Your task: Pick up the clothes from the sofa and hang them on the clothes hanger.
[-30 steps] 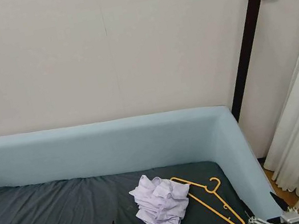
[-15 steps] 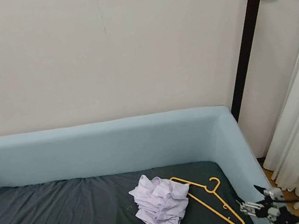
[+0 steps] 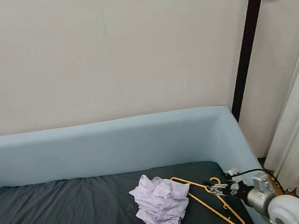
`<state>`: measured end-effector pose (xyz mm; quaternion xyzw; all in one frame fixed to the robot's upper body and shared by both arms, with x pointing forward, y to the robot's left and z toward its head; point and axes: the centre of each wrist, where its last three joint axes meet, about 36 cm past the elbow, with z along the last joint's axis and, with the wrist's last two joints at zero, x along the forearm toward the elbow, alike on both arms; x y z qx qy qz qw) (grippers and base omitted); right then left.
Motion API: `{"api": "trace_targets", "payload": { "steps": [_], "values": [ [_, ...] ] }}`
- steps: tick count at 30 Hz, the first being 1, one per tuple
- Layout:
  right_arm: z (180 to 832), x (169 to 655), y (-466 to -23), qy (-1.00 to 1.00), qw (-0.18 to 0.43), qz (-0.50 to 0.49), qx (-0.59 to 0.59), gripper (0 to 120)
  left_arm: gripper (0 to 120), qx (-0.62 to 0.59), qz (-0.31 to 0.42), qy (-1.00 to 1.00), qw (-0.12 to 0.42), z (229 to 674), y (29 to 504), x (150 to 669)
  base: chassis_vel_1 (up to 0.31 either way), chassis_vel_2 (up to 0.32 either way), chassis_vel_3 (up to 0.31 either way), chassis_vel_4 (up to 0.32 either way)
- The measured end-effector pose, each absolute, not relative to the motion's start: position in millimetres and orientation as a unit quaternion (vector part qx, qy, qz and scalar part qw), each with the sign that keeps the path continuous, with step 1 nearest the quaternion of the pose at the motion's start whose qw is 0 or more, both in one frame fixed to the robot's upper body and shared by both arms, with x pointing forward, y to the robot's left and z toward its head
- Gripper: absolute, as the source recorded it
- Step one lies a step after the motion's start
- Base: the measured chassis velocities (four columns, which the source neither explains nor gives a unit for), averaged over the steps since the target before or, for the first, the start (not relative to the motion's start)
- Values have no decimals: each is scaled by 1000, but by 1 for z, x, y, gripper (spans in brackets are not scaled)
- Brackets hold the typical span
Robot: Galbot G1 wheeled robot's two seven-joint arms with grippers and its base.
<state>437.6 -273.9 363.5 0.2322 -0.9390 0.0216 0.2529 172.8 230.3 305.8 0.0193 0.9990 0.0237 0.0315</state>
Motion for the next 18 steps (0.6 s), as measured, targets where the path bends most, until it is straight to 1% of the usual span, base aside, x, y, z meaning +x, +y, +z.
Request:
{"api": "trace_targets", "payload": {
  "steps": [2, 5, 9, 18],
  "values": [
    [353, 445, -254, -933, 259, 37, 246, 100, 100, 15, 25, 999, 31, 305, 231, 170, 0, 0, 0, 0],
    [340, 453, -241, -926, 267, 53, 263, 100, 100, 11, 25, 999, 31, 306, 233, 169, 0, 0, 0, 0],
    [321, 462, -234, -916, 274, 79, 282, 100, 100, 5, 26, 999, 32, 306, 234, 168, 0, 0, 0, 0],
    [301, 483, -199, -896, 279, 108, 328, 100, 100, -2, 24, 999, 33, 311, 231, 164, 0, 0, 0, 0]
  ]
}}
